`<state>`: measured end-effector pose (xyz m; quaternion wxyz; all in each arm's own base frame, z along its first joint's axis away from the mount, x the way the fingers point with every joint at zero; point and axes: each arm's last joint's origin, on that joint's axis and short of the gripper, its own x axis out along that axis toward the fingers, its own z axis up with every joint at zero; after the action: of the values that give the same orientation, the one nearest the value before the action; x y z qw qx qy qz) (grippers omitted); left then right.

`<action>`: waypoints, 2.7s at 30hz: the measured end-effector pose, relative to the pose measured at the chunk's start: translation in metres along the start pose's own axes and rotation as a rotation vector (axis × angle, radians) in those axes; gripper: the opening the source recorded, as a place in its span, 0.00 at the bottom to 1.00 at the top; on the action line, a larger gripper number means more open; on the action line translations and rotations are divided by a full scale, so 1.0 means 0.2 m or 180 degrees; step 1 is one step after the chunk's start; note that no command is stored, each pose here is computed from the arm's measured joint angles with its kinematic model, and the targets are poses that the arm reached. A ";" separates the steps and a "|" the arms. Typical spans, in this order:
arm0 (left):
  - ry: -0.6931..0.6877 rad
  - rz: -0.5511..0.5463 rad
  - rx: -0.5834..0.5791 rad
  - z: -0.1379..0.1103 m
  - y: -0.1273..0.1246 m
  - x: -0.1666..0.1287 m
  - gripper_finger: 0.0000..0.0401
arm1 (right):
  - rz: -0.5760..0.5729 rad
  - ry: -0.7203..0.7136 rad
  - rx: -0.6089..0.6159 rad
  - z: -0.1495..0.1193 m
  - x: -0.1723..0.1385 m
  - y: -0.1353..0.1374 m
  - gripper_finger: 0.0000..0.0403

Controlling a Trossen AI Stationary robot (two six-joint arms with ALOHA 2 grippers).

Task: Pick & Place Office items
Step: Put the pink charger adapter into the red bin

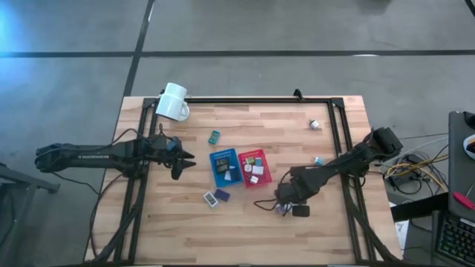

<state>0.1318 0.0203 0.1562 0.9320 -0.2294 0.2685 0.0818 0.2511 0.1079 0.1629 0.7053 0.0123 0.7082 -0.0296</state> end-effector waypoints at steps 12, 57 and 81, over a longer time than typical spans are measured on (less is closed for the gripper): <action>0.0035 0.0013 -0.0009 -0.01 0.00 0.00 0.48 | -0.0102 -0.1068 0.0021 -0.06 -0.30 -0.07 0.29; -0.0244 -0.0091 0.0107 0.04 -0.02 0.00 0.48 | -0.0378 -0.3668 0.0576 0.14 -0.07 -0.41 0.29; -0.0208 -0.0084 0.0089 0.03 -0.01 0.00 0.48 | 0.0263 -0.1827 0.0591 0.33 -0.14 -0.42 0.29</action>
<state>0.1354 0.0210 0.1622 0.9444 -0.2171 0.2359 0.0731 0.3116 0.0210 0.1928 0.8730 0.0967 0.4732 -0.0678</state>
